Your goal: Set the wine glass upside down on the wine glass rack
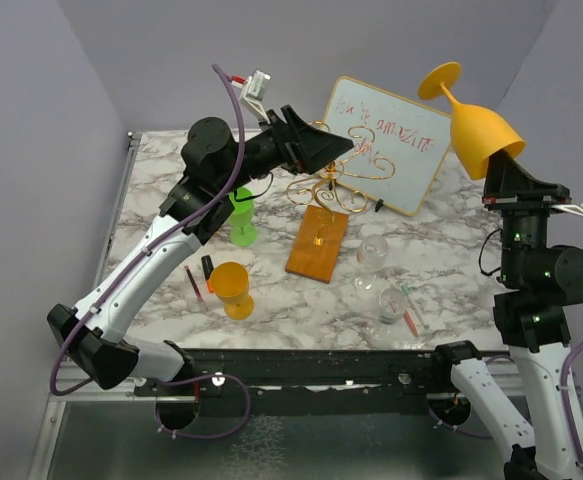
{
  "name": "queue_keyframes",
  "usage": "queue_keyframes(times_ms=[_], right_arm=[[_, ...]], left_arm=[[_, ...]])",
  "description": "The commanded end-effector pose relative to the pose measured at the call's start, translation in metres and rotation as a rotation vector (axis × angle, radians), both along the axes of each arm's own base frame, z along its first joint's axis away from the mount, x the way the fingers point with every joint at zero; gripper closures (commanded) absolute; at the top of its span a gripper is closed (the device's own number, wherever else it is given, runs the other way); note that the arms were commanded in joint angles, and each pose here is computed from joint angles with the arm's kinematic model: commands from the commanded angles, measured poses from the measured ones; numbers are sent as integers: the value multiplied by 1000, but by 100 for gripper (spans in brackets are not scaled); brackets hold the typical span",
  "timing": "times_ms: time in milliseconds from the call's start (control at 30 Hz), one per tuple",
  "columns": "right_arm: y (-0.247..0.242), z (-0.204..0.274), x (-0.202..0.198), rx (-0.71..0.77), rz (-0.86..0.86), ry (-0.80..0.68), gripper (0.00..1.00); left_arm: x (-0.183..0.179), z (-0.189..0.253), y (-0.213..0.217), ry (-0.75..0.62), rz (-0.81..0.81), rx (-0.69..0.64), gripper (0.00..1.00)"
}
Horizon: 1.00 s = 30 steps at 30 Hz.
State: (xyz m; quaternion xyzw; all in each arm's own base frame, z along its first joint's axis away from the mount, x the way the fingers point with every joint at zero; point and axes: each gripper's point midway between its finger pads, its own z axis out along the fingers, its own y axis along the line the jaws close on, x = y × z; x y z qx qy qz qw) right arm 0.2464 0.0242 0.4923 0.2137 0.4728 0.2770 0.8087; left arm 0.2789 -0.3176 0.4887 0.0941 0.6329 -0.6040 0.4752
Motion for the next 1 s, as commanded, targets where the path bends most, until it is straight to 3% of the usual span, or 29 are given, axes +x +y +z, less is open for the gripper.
queue_keyframes(times_ms=[0,333,533,667,967], right_arm=[[27,29,-12,-8,157,-147,99],[42,38,-26,14,267,-224,99],[54,32,-29,-4,334,-226,99],[58,29,-31,-22,354,-233,99],[70,23,-25,-62,403,-244,99]], left_arm=[[-11,53,-21,-77,19,-222,2],[-26,70,-82,-14,-1,-359,1],[-22,86,-97,-5,5,-448,2],[-14,91,-94,30,38,-518,10],[-21,100,-100,55,63,-620,40]])
